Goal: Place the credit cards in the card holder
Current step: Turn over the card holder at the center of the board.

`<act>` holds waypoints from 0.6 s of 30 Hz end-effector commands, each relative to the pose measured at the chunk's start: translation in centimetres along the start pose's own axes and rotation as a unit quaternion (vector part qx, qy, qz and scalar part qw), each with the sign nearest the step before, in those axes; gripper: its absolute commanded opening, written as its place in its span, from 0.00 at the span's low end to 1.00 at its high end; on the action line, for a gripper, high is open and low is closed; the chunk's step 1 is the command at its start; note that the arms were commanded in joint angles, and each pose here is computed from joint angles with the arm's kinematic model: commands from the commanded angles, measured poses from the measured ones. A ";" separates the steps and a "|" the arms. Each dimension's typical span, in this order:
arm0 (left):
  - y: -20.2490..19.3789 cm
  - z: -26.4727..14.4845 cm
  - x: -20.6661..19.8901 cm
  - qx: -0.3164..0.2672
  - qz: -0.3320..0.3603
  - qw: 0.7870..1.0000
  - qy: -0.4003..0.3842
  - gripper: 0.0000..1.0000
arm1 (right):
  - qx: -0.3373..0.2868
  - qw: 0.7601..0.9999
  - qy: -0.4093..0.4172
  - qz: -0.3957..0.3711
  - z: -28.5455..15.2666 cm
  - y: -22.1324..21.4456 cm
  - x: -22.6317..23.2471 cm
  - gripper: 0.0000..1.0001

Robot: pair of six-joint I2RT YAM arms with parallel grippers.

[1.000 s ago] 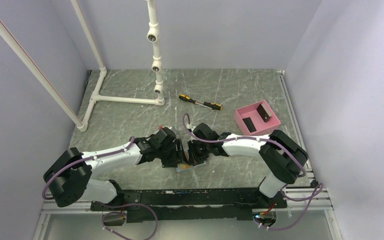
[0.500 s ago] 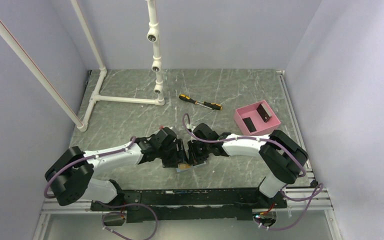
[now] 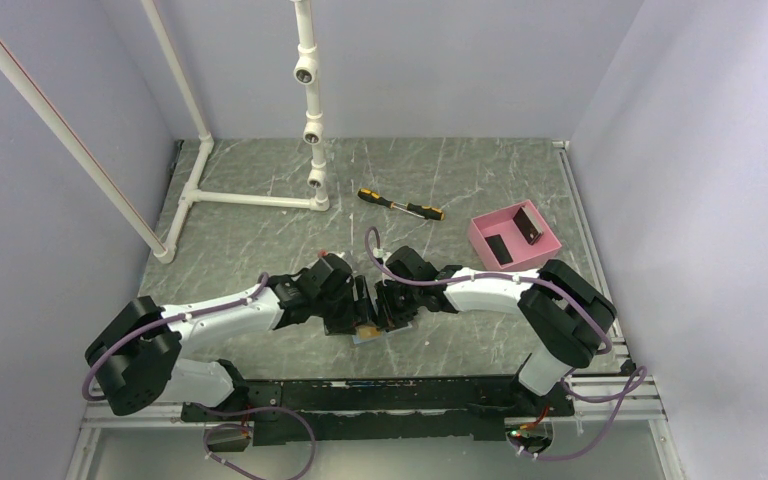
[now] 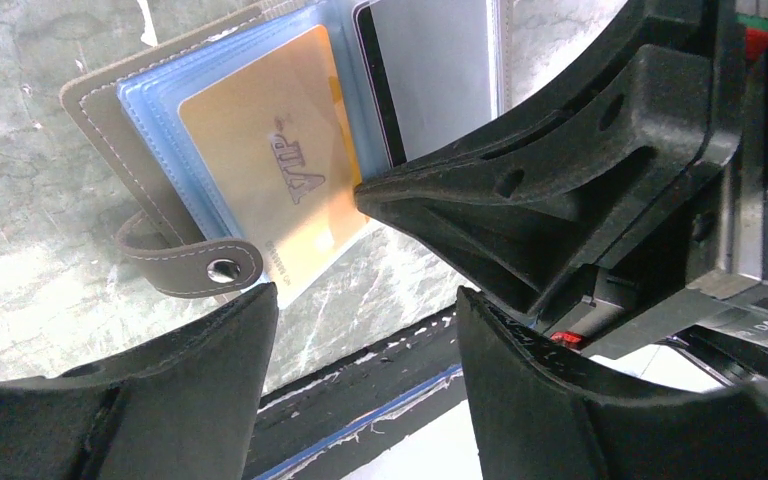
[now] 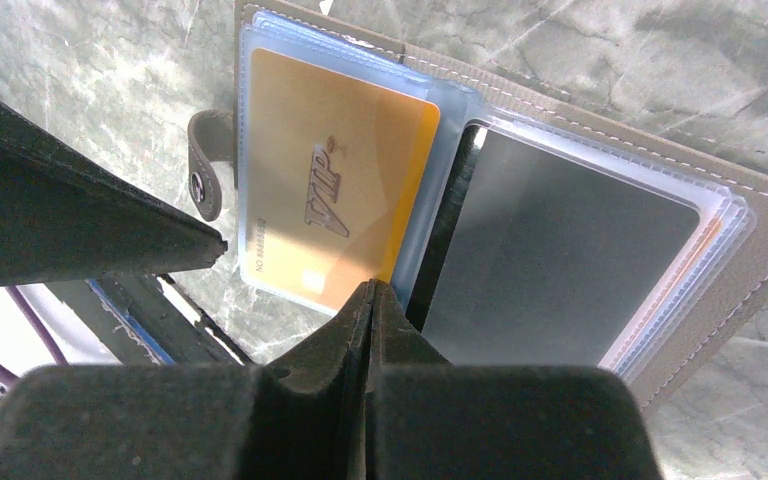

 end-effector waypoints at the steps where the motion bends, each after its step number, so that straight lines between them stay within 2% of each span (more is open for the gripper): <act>1: -0.2 0.0 0.1 -0.003 -0.006 1.000 0.003 0.72 | 0.011 1.000 -0.009 -0.001 0.5 -0.9 -0.6 0.00; 12: -0.7 0.6 0.5 0.003 -0.006 1.000 0.009 0.73 | 0.013 1.000 -0.006 0.000 0.6 -0.9 -0.6 0.00; 18: -0.6 1.0 0.2 0.006 -0.003 1.000 0.000 0.68 | 0.014 1.000 -0.005 0.001 0.6 -0.9 -0.6 0.00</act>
Point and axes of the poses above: each gripper's point midway between its finger pads, its own z axis out along the fingers, its own x axis along the line the jaws close on, y = z × x, the point moved 6 cm from there along -z, back along the fingers, and after that the axes turned 2 degrees about -z, right-handed, at the moved point
